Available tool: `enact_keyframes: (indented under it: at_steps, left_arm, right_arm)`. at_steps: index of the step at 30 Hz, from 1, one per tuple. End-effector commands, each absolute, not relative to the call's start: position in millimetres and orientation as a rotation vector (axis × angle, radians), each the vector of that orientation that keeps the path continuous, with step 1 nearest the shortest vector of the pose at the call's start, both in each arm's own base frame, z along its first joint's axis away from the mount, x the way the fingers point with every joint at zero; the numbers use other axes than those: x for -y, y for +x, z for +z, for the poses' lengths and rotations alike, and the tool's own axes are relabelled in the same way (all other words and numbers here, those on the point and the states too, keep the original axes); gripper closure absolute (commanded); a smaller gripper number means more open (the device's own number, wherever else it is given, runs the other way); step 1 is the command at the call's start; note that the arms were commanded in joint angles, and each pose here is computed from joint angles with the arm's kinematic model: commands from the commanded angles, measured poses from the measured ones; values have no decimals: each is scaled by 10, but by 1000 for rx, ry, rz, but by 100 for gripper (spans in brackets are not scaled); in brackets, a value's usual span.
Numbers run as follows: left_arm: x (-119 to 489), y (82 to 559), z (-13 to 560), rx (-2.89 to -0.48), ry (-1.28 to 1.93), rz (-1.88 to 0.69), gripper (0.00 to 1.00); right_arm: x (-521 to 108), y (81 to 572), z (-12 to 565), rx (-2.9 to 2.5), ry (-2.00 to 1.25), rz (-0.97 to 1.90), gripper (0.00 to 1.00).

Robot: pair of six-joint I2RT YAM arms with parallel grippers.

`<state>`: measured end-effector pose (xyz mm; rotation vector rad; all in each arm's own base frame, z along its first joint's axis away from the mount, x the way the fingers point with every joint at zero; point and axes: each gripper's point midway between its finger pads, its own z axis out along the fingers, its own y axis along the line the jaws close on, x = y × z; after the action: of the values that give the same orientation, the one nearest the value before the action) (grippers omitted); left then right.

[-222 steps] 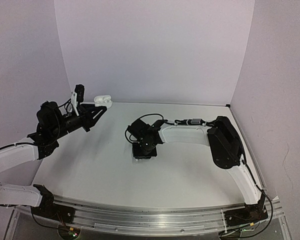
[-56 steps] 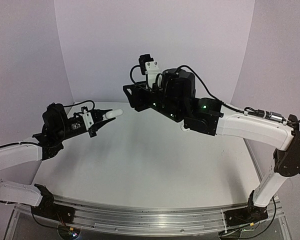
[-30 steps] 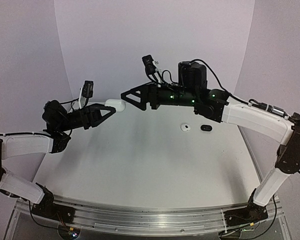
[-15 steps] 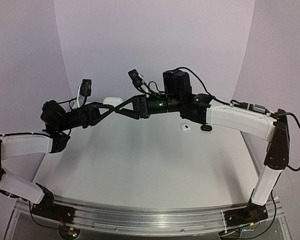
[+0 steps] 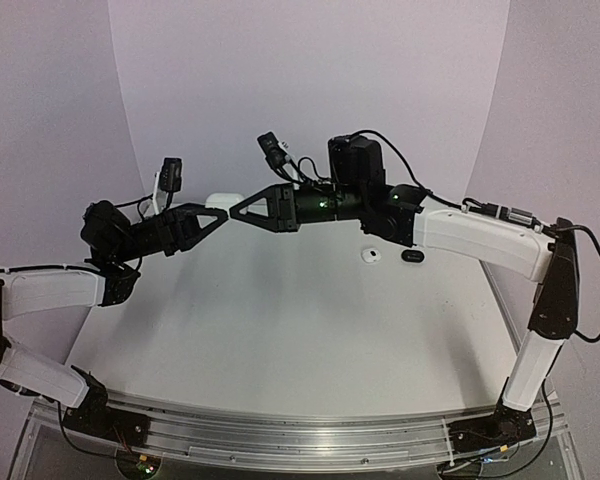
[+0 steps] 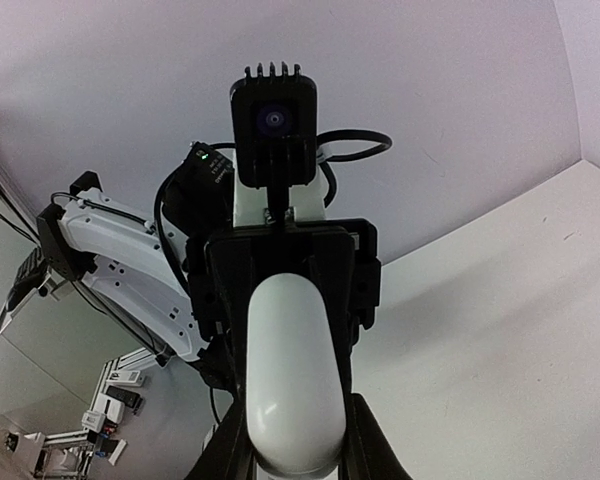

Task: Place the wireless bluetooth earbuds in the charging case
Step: Pass from the left arm to the right, then place the charging case with the earbuds at the center of the board.

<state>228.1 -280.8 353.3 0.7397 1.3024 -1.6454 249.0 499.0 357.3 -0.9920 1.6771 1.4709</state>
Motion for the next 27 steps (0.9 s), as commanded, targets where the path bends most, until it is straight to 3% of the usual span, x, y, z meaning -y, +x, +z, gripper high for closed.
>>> enact_keyframes:
  at_steps: [1, 3, 7, 8, 10, 11, 12, 17, 21, 27]
  left_arm:
    - [2761, 2143, 3821, -1182, 799, -1624, 100]
    - [2765, 2151, 3810, -1188, 797, -1625, 100]
    - [2779, 2211, 3754, -1227, 771, -1618, 100]
    - [2789, 2257, 3703, -1256, 758, -1603, 93]
    - [2806, 2352, 3547, -1309, 751, -1529, 43]
    - [2804, 2437, 3434, -1352, 731, -1471, 12]
    - [2792, 2520, 3335, -1390, 715, -1405, 2]
    - [2667, 2780, 2903, -1539, 701, -1100, 0]
    - [2580, 2791, 2654, -1630, 694, -1019, 0]
    - [2567, 2728, 2580, -1666, 691, -1042, 0]
  right_arm:
    - [-4973, 2449, 3892, -1571, -1000, 1491, 89]
    - [-4972, 2452, 3898, -1568, -1000, 1489, 100]
    - [-4975, 2449, 3892, -1569, -1001, 1489, 100]
    - [-4970, 2454, 3899, -1568, -999, 1487, 100]
    - [-4956, 2476, 3911, -1575, -982, 1478, 100]
    - [-4932, 2514, 3901, -1587, -967, 1478, 100]
    - [-4895, 2564, 3893, -1606, -947, 1483, 100]
    - [-4452, 2949, 3724, -1743, -821, 1472, 100]
    - [-4012, 3390, 3349, -1882, -712, 1471, 100]
    - [-3502, 4112, 2199, -2213, -567, 1505, 100]
